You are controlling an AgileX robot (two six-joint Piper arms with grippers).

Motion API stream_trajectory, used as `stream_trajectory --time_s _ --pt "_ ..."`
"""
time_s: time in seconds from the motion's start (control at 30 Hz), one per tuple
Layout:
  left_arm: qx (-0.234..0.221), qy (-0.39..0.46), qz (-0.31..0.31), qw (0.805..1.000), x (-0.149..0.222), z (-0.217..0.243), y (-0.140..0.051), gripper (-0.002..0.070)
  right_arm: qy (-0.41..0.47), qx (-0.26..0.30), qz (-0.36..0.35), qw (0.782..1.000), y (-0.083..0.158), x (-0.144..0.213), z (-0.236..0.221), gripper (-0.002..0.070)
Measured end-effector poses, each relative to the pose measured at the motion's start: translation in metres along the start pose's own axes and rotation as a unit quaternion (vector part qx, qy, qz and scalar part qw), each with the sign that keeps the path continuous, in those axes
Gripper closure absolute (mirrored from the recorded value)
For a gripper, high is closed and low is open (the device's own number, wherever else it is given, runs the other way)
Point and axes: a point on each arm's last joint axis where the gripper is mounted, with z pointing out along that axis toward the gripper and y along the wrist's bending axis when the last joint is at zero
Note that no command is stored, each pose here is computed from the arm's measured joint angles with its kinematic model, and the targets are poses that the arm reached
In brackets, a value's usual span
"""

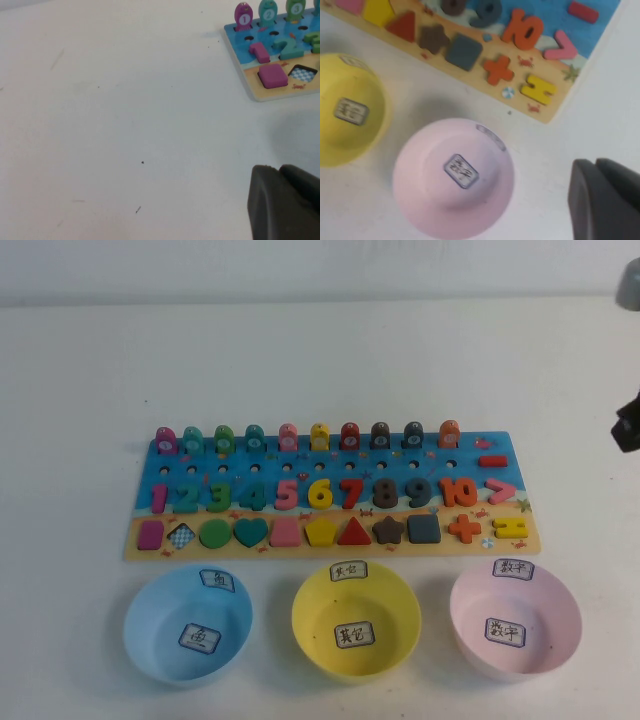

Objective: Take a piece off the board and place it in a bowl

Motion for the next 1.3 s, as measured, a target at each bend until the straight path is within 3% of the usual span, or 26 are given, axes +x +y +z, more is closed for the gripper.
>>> stream_trajectory --time_s 0.23,0.5,0.77,0.87,1.07,1.3 --pt "0.0 0.0 0.0 1.0 0.0 0.0 0.0 0.068 0.071 0.065 -0.023 0.995 -0.001 -0.046 0.052 0.0694" --pt "0.0 0.0 0.0 1.0 0.0 0.0 0.0 0.068 0.129 0.058 0.004 0.99 -0.008 -0.057 0.113 0.0694" --pt "0.0 0.0 0.0 1.0 0.0 0.0 0.0 0.068 0.167 0.043 -0.022 0.985 -0.005 -0.055 0.147 0.0686" --pt "0.0 0.0 0.0 1.0 0.0 0.0 0.0 0.068 0.178 0.028 -0.064 0.982 -0.005 -0.054 0.157 0.064" --pt "0.0 0.0 0.0 1.0 0.0 0.0 0.0 0.068 0.196 -0.019 -0.175 0.965 -0.003 -0.05 0.179 0.0435" --pt "0.0 0.0 0.0 1.0 0.0 0.0 0.0 0.068 0.2 -0.036 -0.31 0.929 -0.006 -0.05 0.183 0.0391"
